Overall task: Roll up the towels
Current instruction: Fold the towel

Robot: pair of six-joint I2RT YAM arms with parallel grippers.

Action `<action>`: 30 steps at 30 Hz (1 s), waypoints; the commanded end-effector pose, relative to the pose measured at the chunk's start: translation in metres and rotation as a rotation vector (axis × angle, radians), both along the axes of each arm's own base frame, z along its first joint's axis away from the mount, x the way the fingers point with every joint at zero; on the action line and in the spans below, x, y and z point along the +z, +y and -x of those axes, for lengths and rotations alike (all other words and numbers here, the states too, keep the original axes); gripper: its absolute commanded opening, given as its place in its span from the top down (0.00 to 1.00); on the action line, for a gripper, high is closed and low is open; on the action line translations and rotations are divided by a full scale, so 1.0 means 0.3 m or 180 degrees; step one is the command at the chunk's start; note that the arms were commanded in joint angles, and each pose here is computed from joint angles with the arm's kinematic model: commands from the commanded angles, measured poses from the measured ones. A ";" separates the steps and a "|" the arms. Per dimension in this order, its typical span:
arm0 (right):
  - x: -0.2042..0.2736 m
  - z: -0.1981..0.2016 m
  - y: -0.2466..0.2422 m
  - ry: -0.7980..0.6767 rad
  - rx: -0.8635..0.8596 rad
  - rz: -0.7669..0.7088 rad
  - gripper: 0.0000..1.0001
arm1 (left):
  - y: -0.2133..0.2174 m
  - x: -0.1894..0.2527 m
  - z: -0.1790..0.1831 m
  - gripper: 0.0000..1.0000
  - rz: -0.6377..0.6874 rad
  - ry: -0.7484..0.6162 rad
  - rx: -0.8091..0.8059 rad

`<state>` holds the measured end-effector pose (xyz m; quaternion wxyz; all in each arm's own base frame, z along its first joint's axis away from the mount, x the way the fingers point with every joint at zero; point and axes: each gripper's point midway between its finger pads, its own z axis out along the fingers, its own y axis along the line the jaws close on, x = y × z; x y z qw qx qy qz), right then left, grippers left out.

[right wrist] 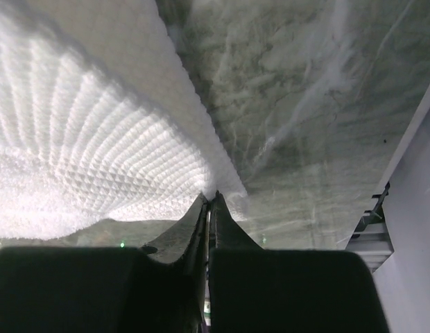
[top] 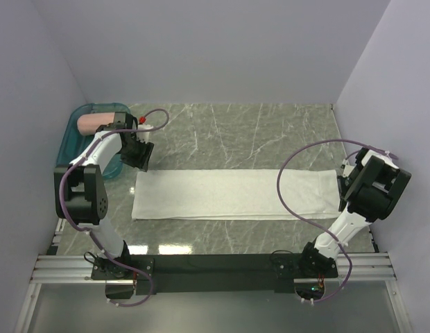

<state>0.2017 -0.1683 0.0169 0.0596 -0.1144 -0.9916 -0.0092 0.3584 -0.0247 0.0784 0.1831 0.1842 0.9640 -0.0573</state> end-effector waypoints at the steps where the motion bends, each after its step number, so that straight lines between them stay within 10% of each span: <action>1: 0.082 -0.009 -0.026 -0.0160 -0.0014 0.0064 1.00 | -0.006 0.051 -0.006 0.41 0.0039 -0.0163 -0.0041; 30: -0.012 0.064 -0.123 0.0122 0.0138 0.0462 1.00 | -0.021 0.015 -0.031 0.47 0.0127 -0.0100 -0.0049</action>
